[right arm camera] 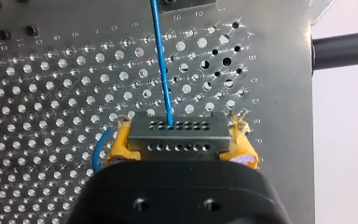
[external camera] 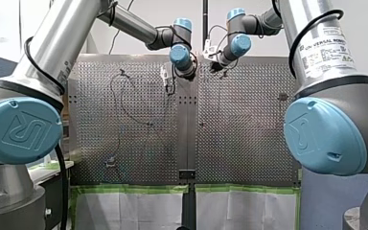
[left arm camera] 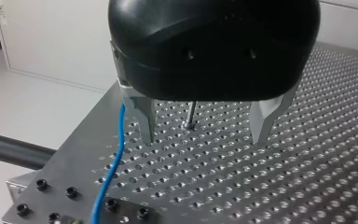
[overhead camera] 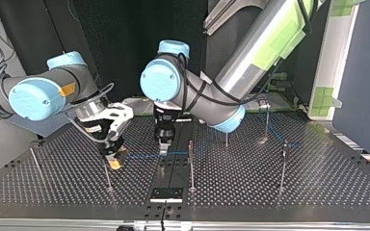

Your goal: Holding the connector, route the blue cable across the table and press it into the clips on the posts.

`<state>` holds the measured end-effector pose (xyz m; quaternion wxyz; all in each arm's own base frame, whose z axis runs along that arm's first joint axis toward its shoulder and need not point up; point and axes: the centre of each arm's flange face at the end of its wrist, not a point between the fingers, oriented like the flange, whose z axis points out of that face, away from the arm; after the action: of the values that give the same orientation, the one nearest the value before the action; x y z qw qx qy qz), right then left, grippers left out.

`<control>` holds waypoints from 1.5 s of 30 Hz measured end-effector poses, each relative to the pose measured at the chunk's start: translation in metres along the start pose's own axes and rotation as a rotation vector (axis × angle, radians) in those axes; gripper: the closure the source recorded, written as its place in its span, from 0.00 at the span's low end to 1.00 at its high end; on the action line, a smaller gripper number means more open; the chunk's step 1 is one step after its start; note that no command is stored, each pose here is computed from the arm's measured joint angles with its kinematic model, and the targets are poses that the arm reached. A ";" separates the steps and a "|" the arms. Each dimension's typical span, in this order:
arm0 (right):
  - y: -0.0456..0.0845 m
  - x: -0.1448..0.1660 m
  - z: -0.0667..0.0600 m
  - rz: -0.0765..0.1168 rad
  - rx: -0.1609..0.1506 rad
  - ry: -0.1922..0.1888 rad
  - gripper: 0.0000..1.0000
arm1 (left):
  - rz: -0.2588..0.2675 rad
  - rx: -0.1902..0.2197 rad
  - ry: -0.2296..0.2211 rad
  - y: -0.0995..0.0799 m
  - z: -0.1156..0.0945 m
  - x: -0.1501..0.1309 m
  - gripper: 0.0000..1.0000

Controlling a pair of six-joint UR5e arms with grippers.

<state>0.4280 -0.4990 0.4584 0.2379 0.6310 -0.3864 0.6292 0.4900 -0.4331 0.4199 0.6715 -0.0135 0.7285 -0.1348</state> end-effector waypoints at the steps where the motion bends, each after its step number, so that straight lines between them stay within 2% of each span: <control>1: 0.000 0.000 0.000 0.000 0.000 0.000 1.00 | -0.002 -0.002 -0.006 -0.001 0.001 -0.003 0.00; 8: 0.005 0.000 0.001 0.001 -0.007 0.000 1.00 | -0.005 -0.030 -0.032 -0.013 -0.004 -0.026 0.00; 15: 0.009 0.001 0.001 0.002 -0.013 0.002 1.00 | 0.039 -0.050 0.036 -0.017 -0.021 -0.005 0.00; 22: 0.011 0.001 0.001 0.002 -0.016 0.003 1.00 | 0.057 -0.066 0.064 -0.013 -0.030 0.009 0.00; 26: 0.011 0.001 0.001 0.002 -0.017 0.003 1.00 | 0.048 -0.082 0.046 -0.012 -0.036 0.000 0.00; 31: 0.011 0.001 0.001 0.002 -0.017 0.003 1.00 | 0.027 -0.097 -0.011 -0.009 -0.037 -0.020 0.00; 41: 0.011 0.000 0.002 0.001 -0.009 0.000 1.00 | 0.001 -0.036 -0.079 -0.008 -0.014 -0.031 0.00; 45: 0.011 0.000 0.002 -0.001 -0.007 0.001 1.00 | 0.003 -0.015 -0.073 -0.009 -0.002 -0.028 0.00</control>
<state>0.4207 -0.5067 0.4566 0.2406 0.6302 -0.3881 0.6280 0.4897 -0.4360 0.4496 0.6978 -0.0224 0.7045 -0.1276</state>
